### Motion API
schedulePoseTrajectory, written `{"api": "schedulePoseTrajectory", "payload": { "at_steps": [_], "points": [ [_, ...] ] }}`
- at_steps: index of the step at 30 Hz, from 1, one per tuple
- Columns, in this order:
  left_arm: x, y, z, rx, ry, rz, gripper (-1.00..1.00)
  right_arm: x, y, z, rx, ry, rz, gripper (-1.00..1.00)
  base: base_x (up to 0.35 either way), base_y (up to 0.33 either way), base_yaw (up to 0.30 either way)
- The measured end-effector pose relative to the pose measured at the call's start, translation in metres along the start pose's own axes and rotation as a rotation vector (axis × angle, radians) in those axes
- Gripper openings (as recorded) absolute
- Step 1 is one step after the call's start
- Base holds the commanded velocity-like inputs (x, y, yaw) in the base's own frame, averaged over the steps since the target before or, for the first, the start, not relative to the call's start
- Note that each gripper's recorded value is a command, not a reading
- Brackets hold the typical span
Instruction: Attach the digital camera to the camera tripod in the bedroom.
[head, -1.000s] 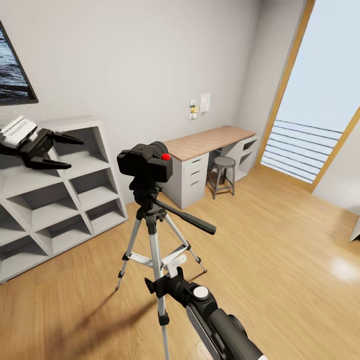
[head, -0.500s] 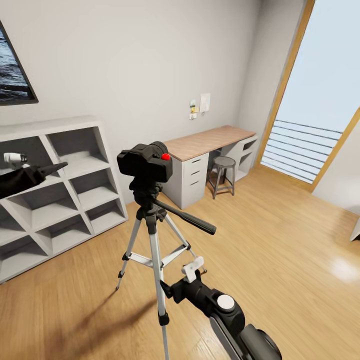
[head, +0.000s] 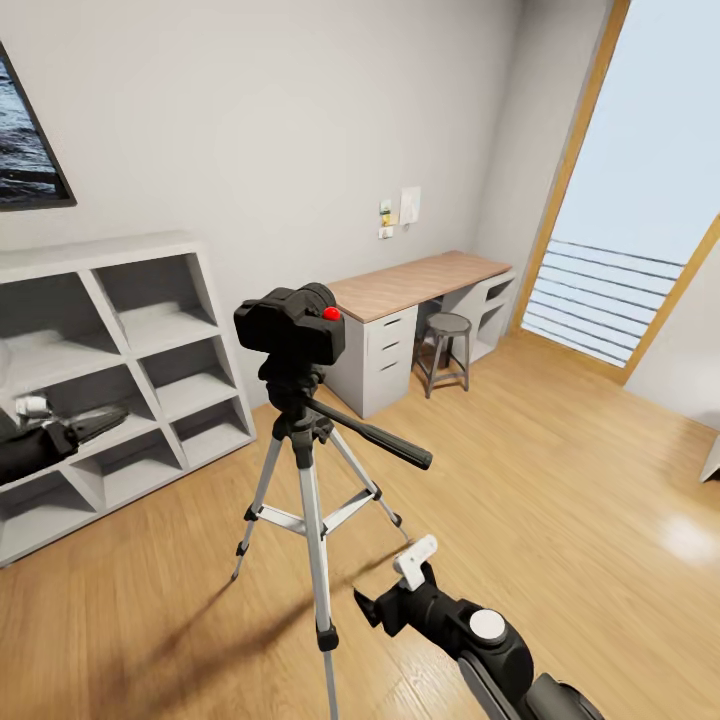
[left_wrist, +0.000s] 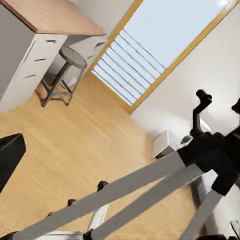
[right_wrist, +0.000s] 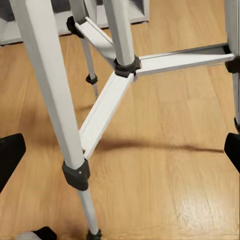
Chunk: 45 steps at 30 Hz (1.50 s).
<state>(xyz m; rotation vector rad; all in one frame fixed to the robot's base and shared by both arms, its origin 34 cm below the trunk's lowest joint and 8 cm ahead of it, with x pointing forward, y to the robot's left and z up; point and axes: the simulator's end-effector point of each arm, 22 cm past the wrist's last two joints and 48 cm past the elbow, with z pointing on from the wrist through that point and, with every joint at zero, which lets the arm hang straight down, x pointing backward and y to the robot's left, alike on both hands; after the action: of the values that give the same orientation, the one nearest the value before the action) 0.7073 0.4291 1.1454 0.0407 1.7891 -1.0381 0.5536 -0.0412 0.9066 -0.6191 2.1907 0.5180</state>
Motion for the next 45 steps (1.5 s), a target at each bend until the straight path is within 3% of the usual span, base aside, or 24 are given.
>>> {"api": "schedulePoseTrajectory", "payload": {
  "at_steps": [6,7,8,11,12,14,16,17,19,21,22,23,26,27,28,29,30,34,35,40,45],
  "points": [
    [0.101,0.038,-0.025,-0.118,0.124,-0.134,1.0,0.063,-0.013,-0.01,0.027,0.123,0.014,1.0,0.0,0.0,0.0],
    [0.155,0.059,-0.027,-0.217,0.182,-0.192,1.0,0.098,-0.027,-0.014,0.054,0.193,0.032,1.0,0.0,0.0,0.0],
    [0.195,0.07,-0.04,-0.28,0.23,-0.228,1.0,0.112,-0.034,-0.015,0.065,0.221,0.041,1.0,0.0,0.0,0.0],
    [0.246,0.097,-0.05,-0.437,0.266,-0.255,1.0,0.149,-0.054,-0.021,0.105,0.292,0.073,1.0,0.0,0.0,0.0],
    [0.282,0.12,-0.063,-0.59,0.278,-0.276,1.0,0.181,-0.068,-0.026,0.136,0.355,0.103,1.0,0.0,0.0,0.0],
    [0.314,0.133,-0.078,-0.707,0.296,-0.299,1.0,0.214,-0.076,-0.032,0.156,0.422,0.131,1.0,0.0,0.0,0.0],
    [0.335,0.135,-0.085,-0.753,0.312,-0.315,1.0,0.233,-0.079,-0.036,0.166,0.462,0.146,1.0,0.0,0.0,0.0],
    [0.362,0.135,-0.094,-0.798,0.341,-0.337,1.0,0.259,-0.082,-0.043,0.178,0.516,0.163,1.0,0.0,0.0,0.0],
    [0.372,0.135,-0.095,-0.809,0.349,-0.344,1.0,0.269,-0.083,-0.046,0.182,0.537,0.169,1.0,0.0,0.0,0.0],
    [0.418,0.135,-0.105,-0.858,0.398,-0.365,1.0,0.327,-0.084,-0.066,0.201,0.664,0.203,1.0,0.0,0.0,0.0],
    [0.418,0.135,-0.104,-0.858,0.397,-0.365,1.0,0.328,-0.084,-0.066,0.202,0.666,0.204,1.0,0.0,0.0,0.0],
    [0.436,0.136,-0.107,-0.875,0.421,-0.373,1.0,0.352,-0.082,-0.076,0.209,0.724,0.221,1.0,0.0,0.0,0.0],
    [0.473,0.134,-0.112,-0.914,0.485,-0.4,1.0,0.386,-0.075,-0.091,0.223,0.811,0.249,1.0,0.0,0.0,0.0],
    [0.5,0.131,-0.119,-0.948,0.541,-0.421,1.0,0.405,-0.072,-0.101,0.237,0.863,0.262,1.0,0.0,0.0,0.0],
    [0.551,0.127,-0.145,-1.061,0.651,-0.445,1.0,0.441,-0.07,-0.126,0.284,0.96,0.272,1.0,0.0,0.0,0.0],
    [0.574,0.112,-0.135,-1.056,0.683,-0.462,1.0,0.452,-0.07,-0.135,0.295,0.985,0.275,1.0,0.0,0.0,0.0],
    [0.571,0.115,-0.138,-1.063,0.68,-0.459,1.0,0.452,-0.07,-0.135,0.296,0.985,0.275,1.0,0.0,0.0,0.0],
    [0.633,0.083,-0.165,-1.172,0.794,-0.466,1.0,0.478,-0.072,-0.155,0.329,0.992,0.263,1.0,0.0,0.0,0.0],
    [0.634,0.083,-0.166,-1.173,0.795,-0.466,1.0,0.478,-0.072,-0.155,0.33,0.992,0.263,1.0,0.0,0.0,0.0],
    [0.685,0.044,-0.215,-1.239,0.9,-0.498,1.0,0.529,-0.056,-0.212,0.35,1.113,0.28,1.0,0.0,0.0,0.0],
    [0.727,-0.001,-0.257,-1.257,0.989,-0.544,1.0,0.549,-0.04,-0.238,0.348,1.178,0.295,1.0,0.0,0.0,0.0]
  ]
}}
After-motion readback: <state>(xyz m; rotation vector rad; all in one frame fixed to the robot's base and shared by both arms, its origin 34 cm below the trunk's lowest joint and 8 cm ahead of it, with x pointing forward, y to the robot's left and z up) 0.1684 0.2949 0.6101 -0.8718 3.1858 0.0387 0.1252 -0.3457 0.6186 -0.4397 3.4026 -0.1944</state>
